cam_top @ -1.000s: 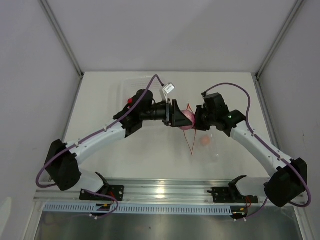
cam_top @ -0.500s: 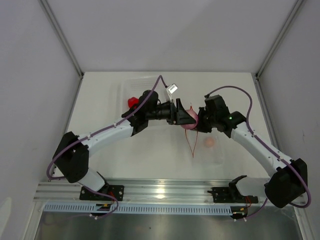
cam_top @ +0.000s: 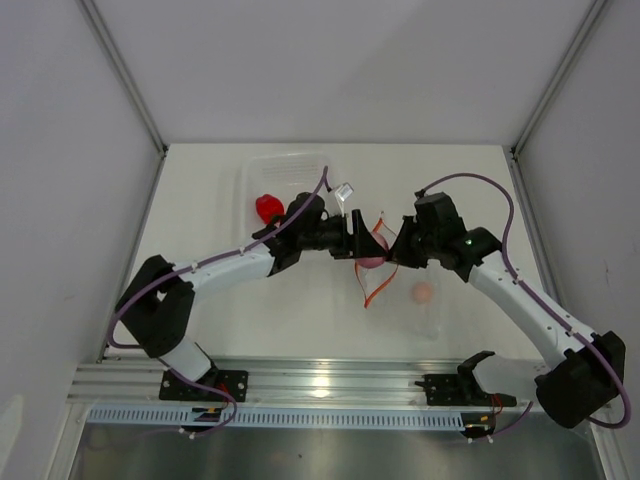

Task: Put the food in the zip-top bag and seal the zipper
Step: Place the fake vegetable in the zipper food storage bag.

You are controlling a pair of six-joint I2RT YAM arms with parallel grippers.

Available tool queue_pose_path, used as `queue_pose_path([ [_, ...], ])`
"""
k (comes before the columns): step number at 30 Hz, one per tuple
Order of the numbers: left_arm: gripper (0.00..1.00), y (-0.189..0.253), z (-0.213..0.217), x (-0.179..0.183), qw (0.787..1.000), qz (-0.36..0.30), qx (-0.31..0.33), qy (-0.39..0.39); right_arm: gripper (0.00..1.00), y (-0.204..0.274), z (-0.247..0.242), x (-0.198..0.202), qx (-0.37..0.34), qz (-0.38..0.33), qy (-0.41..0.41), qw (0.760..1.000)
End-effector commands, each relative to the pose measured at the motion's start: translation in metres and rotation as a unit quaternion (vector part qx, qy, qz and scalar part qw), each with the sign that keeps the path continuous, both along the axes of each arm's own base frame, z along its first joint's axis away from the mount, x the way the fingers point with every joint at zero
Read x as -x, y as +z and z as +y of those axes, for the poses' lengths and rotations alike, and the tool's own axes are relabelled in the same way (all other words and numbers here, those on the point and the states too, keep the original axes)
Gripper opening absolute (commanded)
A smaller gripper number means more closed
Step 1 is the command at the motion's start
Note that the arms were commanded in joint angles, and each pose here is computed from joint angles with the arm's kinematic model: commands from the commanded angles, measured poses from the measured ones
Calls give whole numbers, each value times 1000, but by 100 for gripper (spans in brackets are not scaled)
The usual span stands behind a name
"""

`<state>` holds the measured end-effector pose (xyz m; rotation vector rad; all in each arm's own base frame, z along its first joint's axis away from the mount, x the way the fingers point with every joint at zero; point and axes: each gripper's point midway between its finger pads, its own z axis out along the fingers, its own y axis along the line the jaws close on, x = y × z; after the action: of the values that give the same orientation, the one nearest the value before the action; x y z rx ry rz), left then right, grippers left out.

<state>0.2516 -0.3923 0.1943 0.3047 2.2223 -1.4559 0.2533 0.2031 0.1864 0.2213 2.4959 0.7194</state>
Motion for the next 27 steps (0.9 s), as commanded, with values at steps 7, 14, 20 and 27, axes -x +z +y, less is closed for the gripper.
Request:
queue_pose_path([
  [7, 1, -45, 2, 6, 991, 32, -133, 1, 0, 62, 34, -9, -79, -78, 33, 993],
  [14, 1, -31, 5, 7, 985, -11, -171, 8, 0, 58, 32, -14, -68, -80, 24, 994],
  [20, 18, -7, 12, 15, 991, -52, -125, 8, 0, 58, 26, -22, -54, -80, 15, 995],
  [27, 58, 22, 23, 24, 991, -115, -70, 11, 0, 51, 18, -24, -47, -71, 6, 996],
])
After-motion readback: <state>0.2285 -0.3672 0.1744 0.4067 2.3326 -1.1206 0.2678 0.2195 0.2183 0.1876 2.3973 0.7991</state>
